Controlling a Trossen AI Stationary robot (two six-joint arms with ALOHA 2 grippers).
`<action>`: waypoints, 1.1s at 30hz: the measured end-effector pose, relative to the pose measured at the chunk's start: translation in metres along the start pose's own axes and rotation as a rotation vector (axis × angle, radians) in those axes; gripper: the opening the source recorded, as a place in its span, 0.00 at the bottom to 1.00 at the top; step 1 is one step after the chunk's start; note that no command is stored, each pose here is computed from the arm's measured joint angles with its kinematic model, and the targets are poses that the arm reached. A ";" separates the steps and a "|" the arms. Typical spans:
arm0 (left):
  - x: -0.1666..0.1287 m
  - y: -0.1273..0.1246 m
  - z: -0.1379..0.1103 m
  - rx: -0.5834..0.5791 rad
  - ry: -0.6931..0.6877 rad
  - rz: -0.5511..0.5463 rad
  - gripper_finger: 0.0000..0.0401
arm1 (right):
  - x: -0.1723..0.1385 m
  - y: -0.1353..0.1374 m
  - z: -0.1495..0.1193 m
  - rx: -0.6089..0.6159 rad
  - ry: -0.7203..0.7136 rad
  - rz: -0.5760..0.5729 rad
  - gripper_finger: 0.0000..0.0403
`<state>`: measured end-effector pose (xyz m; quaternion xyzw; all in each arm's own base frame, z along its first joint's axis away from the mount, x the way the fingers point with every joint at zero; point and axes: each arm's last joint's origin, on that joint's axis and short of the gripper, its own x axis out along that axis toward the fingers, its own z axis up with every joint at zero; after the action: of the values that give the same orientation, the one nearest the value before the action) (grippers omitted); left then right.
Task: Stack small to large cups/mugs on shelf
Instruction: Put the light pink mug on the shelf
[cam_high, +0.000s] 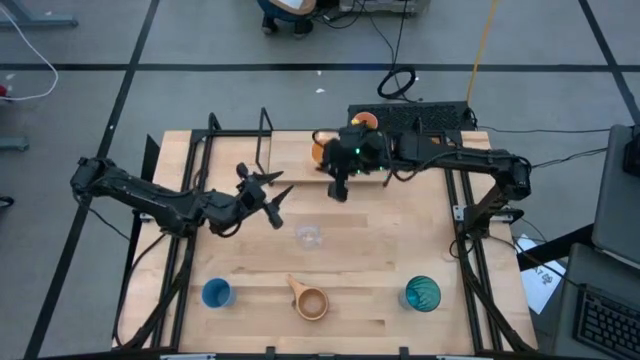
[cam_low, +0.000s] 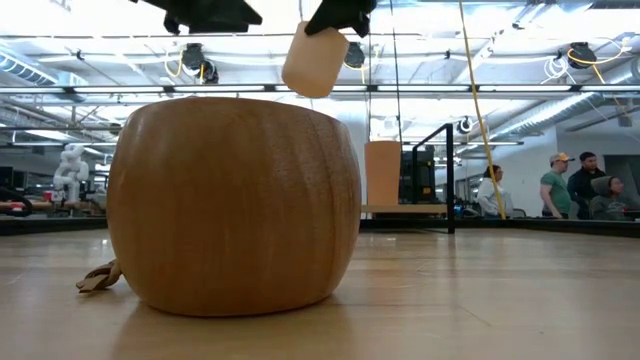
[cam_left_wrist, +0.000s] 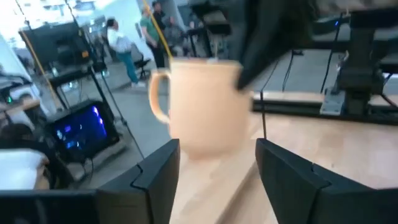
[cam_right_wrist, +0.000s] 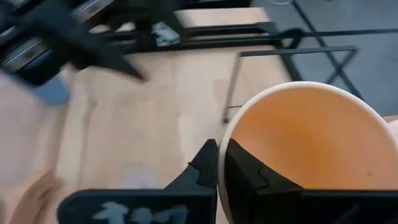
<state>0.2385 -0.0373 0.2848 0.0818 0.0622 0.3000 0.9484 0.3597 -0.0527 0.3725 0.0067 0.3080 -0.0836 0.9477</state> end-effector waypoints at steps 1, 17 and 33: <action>0.000 0.000 -0.002 -0.006 0.017 -0.002 0.51 | 0.000 -0.006 0.001 0.016 -0.007 -0.013 0.00; 0.001 -0.006 -0.014 0.022 0.092 -0.070 0.44 | 0.044 -0.125 -0.014 0.243 0.040 -0.164 0.00; 0.002 -0.006 -0.014 0.033 0.089 -0.094 0.44 | 0.108 -0.164 -0.033 0.255 0.223 -0.183 0.01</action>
<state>0.2410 -0.0399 0.2698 0.0812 0.1129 0.2573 0.9563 0.3995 -0.2293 0.2895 0.1080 0.3972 -0.2066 0.8876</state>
